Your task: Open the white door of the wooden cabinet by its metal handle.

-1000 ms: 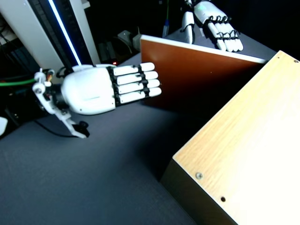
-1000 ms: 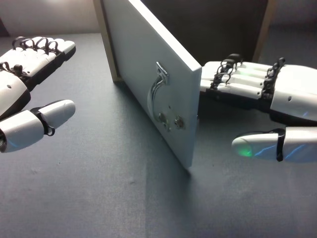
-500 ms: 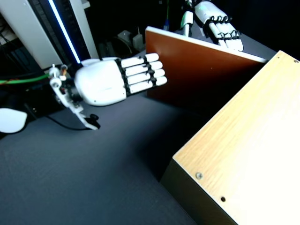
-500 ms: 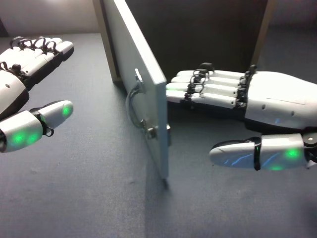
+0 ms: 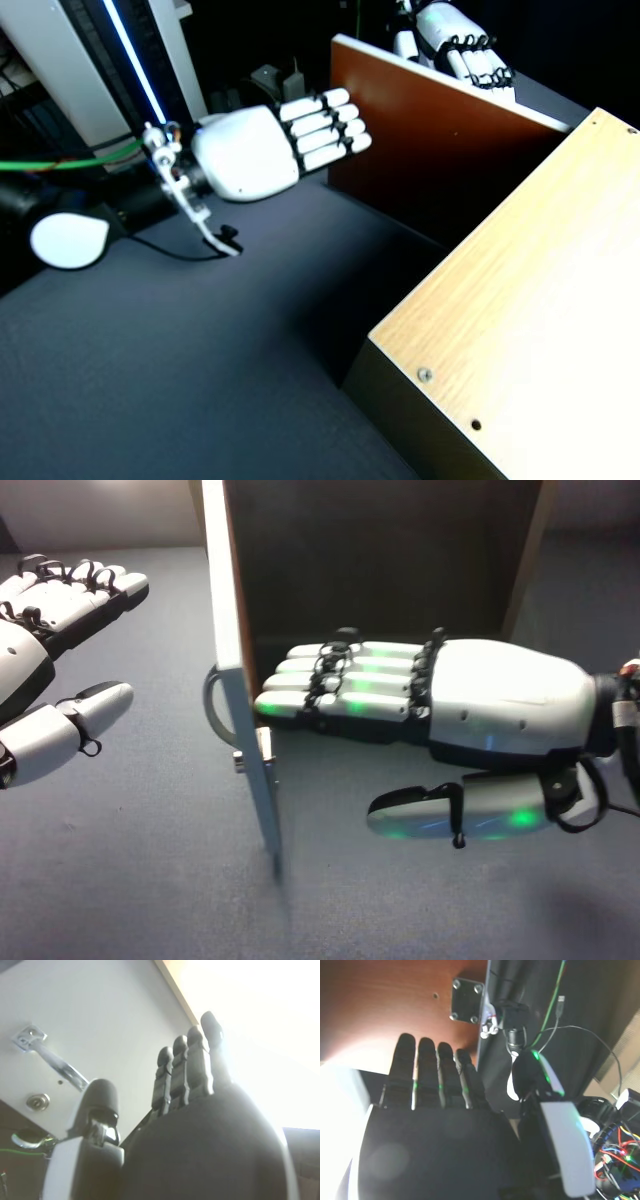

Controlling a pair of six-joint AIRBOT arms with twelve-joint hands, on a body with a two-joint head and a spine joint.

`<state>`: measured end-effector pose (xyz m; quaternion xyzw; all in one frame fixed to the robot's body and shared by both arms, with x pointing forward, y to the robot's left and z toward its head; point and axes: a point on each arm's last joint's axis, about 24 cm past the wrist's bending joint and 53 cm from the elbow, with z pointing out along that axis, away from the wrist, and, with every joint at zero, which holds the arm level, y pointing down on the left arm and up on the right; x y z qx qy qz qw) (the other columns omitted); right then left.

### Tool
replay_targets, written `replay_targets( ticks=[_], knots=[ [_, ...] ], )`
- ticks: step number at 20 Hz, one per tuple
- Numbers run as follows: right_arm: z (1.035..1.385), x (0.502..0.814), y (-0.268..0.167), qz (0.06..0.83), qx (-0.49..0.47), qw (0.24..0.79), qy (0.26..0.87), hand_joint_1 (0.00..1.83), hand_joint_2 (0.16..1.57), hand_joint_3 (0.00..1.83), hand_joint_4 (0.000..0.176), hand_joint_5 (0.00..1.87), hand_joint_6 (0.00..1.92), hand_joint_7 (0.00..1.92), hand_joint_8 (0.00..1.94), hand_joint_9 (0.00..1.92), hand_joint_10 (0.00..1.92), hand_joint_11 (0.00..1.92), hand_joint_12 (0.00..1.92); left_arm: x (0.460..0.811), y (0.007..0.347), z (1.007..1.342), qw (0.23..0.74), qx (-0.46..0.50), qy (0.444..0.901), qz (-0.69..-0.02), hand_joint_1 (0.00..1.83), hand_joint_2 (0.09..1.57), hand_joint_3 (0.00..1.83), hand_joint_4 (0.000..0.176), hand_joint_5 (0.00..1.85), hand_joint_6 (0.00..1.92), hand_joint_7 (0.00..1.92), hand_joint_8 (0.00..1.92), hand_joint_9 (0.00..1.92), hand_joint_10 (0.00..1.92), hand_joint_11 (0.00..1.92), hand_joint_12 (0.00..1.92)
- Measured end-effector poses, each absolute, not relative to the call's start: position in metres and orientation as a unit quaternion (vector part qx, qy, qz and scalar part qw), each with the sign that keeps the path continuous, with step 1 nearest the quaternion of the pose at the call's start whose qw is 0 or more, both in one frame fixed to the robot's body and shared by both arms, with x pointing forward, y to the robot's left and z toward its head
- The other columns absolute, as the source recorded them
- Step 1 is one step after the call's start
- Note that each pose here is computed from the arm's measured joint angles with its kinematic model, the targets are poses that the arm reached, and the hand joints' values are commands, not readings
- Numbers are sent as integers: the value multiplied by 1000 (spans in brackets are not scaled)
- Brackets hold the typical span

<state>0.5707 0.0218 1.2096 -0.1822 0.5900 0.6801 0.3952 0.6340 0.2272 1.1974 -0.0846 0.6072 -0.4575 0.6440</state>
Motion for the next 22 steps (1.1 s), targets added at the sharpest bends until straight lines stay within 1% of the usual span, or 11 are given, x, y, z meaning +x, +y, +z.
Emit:
replay_targets(
  ticks=[2,4,6,10,16,17,18,19,20,21,22],
  knots=[
    [1211,569,27,686,-182,392,586,467,1380,0,0,46,8,76,13,30,6,37,13,634,227,1198,644,-83,607,-458,245,1469,0,0,103,3,61,5,29,5,0,95],
    [1211,566,33,691,-183,387,583,438,1367,0,0,34,2,57,3,6,0,28,8,634,227,1198,645,-83,607,-457,185,1467,0,0,86,0,39,0,4,1,0,10],
    [1210,564,39,692,-188,385,581,536,1332,0,0,1,0,4,0,0,0,2,0,636,229,1198,646,-84,607,-455,185,1470,1,0,85,2,47,4,16,6,22,13],
    [1215,560,51,699,-195,381,572,309,1441,23,0,0,0,0,0,0,0,0,0,637,228,1196,645,-83,609,-455,170,1491,6,0,53,1,32,0,13,1,9,16],
    [1217,558,57,704,-197,378,567,360,1427,0,0,0,0,0,0,0,0,2,1,637,228,1195,644,-84,611,-454,250,1482,0,0,72,4,43,5,10,1,0,30],
    [1218,561,54,703,-191,381,569,533,1363,0,0,23,2,58,7,39,5,56,22,637,228,1195,644,-83,610,-454,247,1492,0,0,89,0,67,0,32,0,0,87],
    [1219,567,49,699,-185,386,573,538,1373,1,0,4,0,11,1,7,0,21,6,636,227,1196,644,-82,609,-455,287,1494,0,0,109,1,79,0,46,1,0,179],
    [1220,575,39,692,-175,396,578,425,1409,7,0,0,0,1,0,1,0,3,0,636,228,1196,645,-83,608,-456,333,1509,2,0,147,4,112,3,77,4,0,279],
    [1223,585,28,686,-160,406,582,301,1436,14,0,0,0,0,0,0,0,0,0,636,229,1196,646,-86,607,-455,565,1482,0,0,242,14,197,13,157,19,0,511],
    [1222,593,18,681,-145,414,586,277,1445,16,0,0,0,0,0,0,0,0,0,636,231,1197,648,-90,604,-455,558,1493,0,0,193,14,144,17,91,23,0,341],
    [1222,601,7,674,-131,426,588,231,1462,17,0,0,0,0,0,0,0,0,0,635,232,1196,647,-90,606,-454,362,1389,0,0,125,3,64,6,21,4,0,121]
  ],
)
